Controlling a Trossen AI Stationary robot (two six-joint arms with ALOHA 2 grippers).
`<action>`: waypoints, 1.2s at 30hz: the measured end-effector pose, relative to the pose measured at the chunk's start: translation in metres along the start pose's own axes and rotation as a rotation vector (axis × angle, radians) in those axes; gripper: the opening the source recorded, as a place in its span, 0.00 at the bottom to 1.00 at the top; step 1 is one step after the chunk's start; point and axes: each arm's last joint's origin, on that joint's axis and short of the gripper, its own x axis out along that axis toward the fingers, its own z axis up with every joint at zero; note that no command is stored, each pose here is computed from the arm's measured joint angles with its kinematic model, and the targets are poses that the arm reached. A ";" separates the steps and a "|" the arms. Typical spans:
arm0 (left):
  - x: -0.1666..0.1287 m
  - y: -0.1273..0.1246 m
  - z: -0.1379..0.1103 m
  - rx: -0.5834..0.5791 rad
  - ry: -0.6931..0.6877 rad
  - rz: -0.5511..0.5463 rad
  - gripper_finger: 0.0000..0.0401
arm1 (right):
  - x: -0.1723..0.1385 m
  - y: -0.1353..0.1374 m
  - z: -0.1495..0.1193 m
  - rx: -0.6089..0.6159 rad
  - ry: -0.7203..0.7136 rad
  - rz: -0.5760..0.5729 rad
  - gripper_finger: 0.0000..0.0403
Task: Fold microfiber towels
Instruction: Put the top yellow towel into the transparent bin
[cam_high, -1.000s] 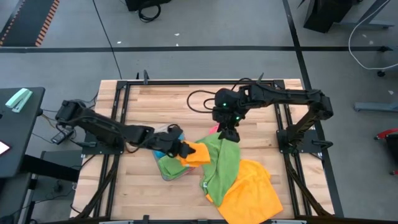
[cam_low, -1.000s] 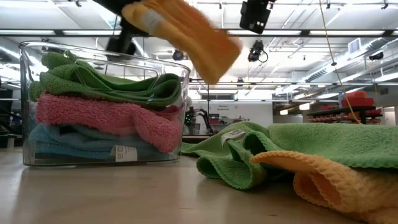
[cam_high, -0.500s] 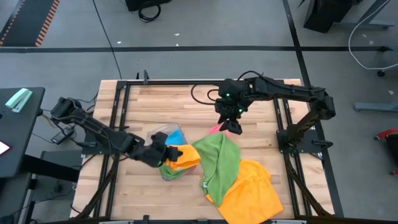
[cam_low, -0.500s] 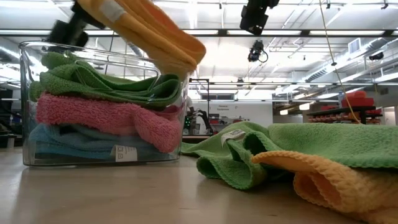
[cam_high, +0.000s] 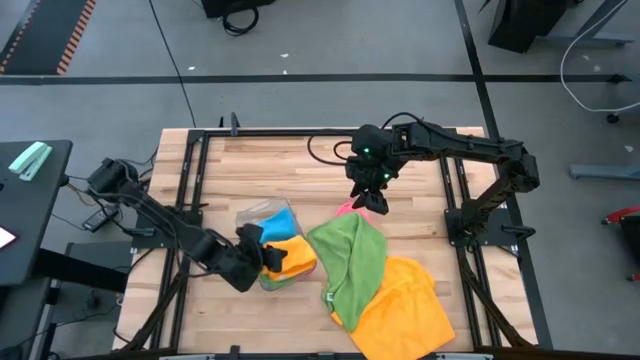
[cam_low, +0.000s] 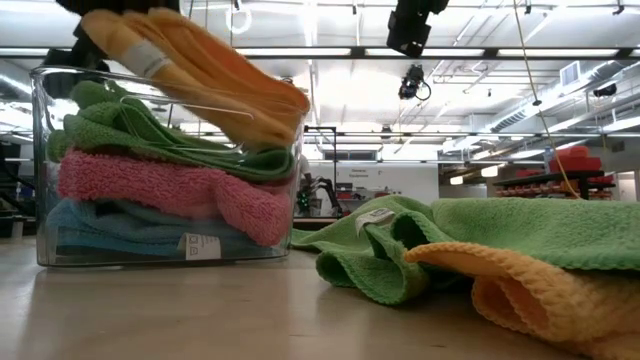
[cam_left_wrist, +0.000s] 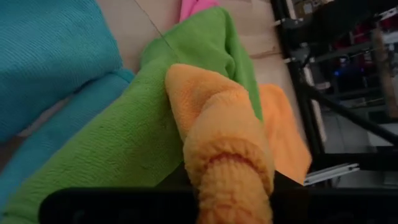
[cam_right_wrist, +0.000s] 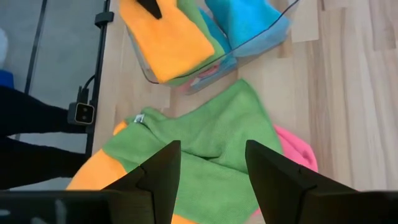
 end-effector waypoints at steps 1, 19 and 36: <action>0.002 0.001 -0.001 0.012 -0.001 0.006 0.09 | 0.000 0.000 0.000 0.003 0.000 0.000 0.47; 0.001 0.004 -0.008 0.214 0.078 0.067 0.52 | 0.004 0.010 -0.001 -0.001 0.013 0.023 0.47; -0.031 -0.025 0.007 0.514 0.089 0.209 0.53 | 0.005 0.011 0.000 0.015 0.004 0.025 0.47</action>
